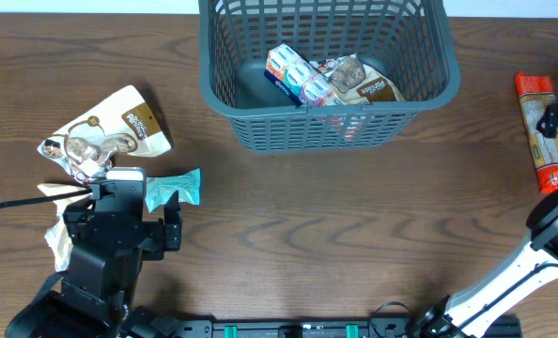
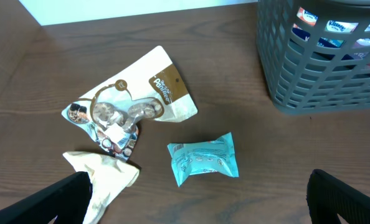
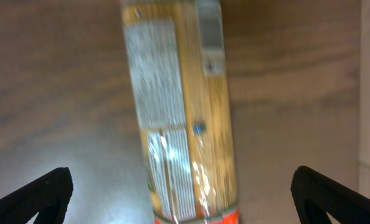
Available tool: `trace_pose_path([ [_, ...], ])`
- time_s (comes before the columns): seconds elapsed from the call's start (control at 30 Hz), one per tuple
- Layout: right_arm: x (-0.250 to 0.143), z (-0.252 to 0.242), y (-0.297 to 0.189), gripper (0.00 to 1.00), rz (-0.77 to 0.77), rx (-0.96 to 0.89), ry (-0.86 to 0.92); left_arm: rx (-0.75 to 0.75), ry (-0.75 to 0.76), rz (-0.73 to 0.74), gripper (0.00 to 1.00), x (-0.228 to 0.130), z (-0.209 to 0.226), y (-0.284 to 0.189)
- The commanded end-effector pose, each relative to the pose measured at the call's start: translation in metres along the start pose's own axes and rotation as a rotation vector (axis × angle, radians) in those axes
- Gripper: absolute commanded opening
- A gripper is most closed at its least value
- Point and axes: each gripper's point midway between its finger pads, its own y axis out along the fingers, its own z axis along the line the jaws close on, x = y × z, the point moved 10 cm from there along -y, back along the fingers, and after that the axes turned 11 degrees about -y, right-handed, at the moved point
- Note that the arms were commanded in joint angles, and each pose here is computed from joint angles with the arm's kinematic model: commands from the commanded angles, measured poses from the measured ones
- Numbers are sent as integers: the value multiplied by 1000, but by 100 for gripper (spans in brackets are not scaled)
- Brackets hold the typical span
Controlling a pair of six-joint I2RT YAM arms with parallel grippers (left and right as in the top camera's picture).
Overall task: Pack container
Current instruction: 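Reach right gripper to the orange-capped spaghetti pack and grasp it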
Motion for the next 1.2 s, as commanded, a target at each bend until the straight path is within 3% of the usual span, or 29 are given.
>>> trace_pose_path([
  [0.0,14,10,5,99,-31,12,7,7,-6,-14,99,3,1,-3],
  [0.43,-14,11,67,99,76,89,61,7,-6,-14,99,3,1,-3],
  [1.17,-40,-18,65,99,50,89,85,7,-6,-14,99,3,1,-3],
])
